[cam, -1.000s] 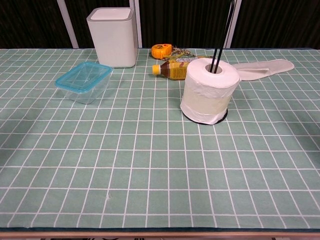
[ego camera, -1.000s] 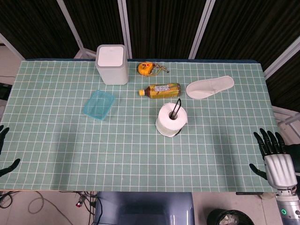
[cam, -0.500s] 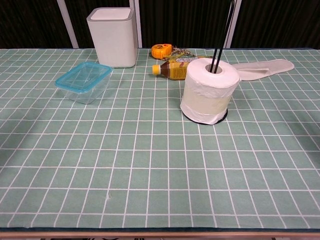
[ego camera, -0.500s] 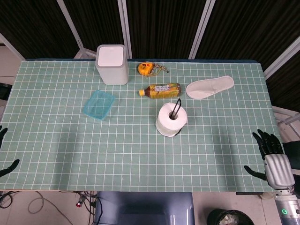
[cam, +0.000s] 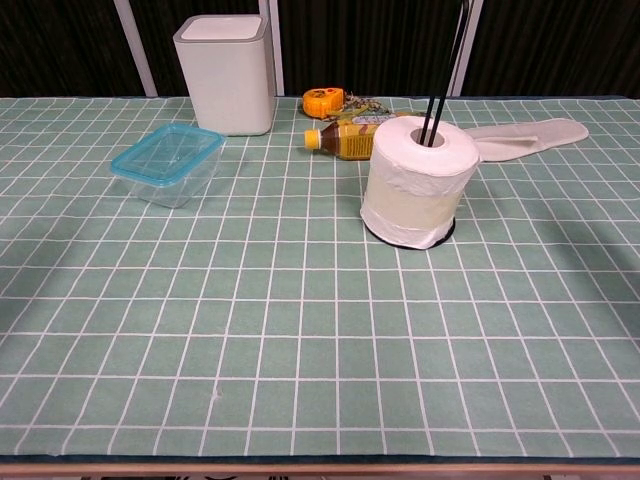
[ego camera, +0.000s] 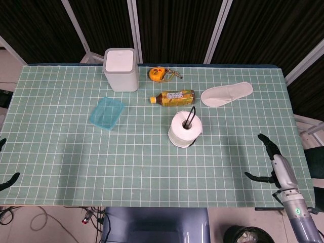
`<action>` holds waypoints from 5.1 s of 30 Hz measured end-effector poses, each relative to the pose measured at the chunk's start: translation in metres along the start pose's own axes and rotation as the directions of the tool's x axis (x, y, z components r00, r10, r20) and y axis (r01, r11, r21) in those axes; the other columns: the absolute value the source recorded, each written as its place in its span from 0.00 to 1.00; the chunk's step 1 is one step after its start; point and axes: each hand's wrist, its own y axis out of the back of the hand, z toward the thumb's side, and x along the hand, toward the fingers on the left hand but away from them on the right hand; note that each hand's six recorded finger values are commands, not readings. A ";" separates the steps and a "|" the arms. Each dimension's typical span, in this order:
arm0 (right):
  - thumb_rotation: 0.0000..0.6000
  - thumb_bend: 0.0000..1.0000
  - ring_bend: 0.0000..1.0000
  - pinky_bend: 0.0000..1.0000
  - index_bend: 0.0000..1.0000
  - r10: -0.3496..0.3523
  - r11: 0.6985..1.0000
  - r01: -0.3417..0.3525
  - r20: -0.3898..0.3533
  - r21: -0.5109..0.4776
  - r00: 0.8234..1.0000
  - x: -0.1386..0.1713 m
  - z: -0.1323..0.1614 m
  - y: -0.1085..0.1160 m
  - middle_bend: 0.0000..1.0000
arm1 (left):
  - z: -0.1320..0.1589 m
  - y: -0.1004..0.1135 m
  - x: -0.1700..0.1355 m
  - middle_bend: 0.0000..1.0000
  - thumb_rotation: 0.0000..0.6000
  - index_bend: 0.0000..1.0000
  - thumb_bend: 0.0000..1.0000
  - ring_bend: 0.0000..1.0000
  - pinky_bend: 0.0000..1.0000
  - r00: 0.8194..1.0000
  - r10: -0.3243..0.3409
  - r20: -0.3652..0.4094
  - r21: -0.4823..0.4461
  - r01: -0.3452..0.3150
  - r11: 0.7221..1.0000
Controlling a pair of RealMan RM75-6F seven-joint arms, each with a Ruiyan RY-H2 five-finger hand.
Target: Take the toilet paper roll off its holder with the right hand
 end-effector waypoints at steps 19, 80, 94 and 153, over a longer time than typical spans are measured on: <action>1.00 0.00 0.00 0.00 0.00 0.181 0.937 -0.137 0.108 -0.323 0.978 -0.116 0.012 -0.072 0.00 | -0.002 -0.002 0.001 0.00 1.00 0.04 0.18 0.00 0.01 1.000 -0.007 -0.012 0.006 0.007 1.000; 1.00 0.00 0.28 0.03 0.39 0.174 0.883 -0.100 0.121 -0.459 0.977 -0.191 0.057 -0.175 0.33 | -0.007 -0.008 0.004 0.00 1.00 0.04 0.18 0.00 0.01 0.999 -0.038 -0.030 0.014 0.039 0.999; 1.00 0.00 0.29 0.03 0.40 0.150 0.869 -0.116 0.035 -0.481 0.988 -0.183 0.089 -0.149 0.34 | -0.008 -0.007 0.004 0.00 1.00 0.04 0.18 0.00 0.01 0.999 -0.038 -0.036 0.008 0.039 0.999; 1.00 0.00 0.28 0.03 0.40 0.162 0.974 -0.146 0.082 -0.170 0.983 -0.047 0.034 0.007 0.33 | -0.008 -0.003 0.003 0.00 1.00 0.04 0.18 0.00 0.01 0.999 -0.022 -0.044 0.000 0.022 1.000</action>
